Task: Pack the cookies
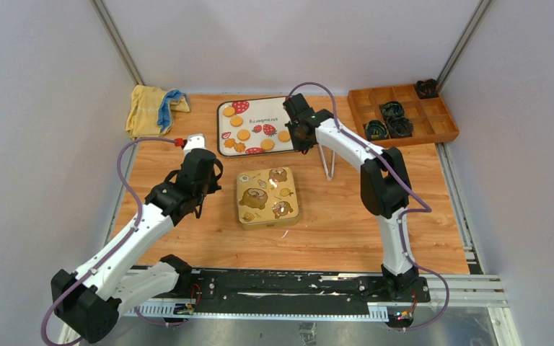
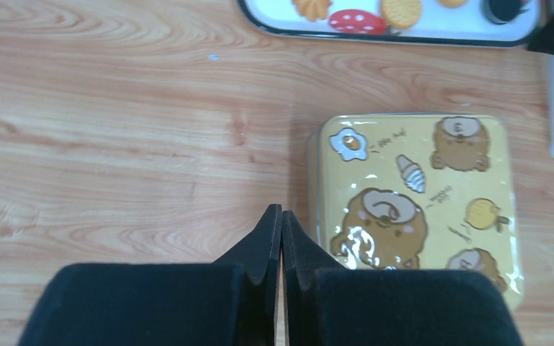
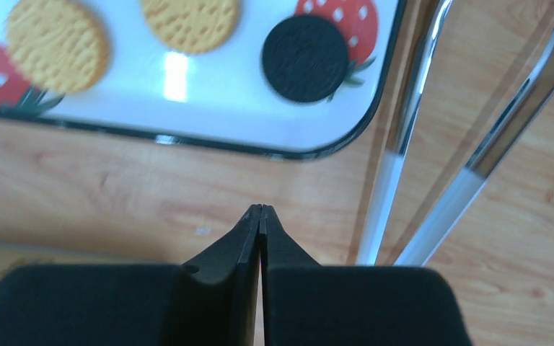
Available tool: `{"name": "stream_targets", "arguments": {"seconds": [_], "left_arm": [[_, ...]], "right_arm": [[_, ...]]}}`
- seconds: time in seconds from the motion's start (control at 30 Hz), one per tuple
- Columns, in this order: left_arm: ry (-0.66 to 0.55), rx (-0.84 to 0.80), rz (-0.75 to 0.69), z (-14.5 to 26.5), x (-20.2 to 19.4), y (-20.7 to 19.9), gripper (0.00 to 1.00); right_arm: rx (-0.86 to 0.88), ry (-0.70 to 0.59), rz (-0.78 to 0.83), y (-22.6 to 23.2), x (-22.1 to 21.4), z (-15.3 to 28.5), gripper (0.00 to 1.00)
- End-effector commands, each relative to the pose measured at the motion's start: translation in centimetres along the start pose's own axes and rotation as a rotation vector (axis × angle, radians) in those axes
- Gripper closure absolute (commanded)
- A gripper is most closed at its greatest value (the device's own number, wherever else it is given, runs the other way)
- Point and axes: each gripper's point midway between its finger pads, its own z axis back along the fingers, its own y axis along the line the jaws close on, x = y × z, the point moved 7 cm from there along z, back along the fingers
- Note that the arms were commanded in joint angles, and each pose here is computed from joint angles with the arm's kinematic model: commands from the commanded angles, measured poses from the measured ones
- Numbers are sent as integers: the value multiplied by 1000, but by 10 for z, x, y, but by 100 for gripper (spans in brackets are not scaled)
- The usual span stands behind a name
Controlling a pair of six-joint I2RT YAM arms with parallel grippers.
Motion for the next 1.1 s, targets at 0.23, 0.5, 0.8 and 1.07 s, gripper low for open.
{"name": "stream_targets", "arguments": {"seconds": [0.23, 0.5, 0.8, 1.07], "left_arm": [[-42, -180, 13, 25, 4, -6, 95], [-29, -171, 12, 24, 2, -6, 95], [-41, -179, 8, 25, 13, -10, 95], [-41, -185, 15, 26, 12, -10, 95]], "right_arm": [[-2, 42, -31, -22, 19, -46, 98], [-20, 114, -37, -28, -3, -65, 99], [-11, 186, -62, -34, -29, -62, 100], [-23, 192, -65, -40, -42, -45, 100]]}}
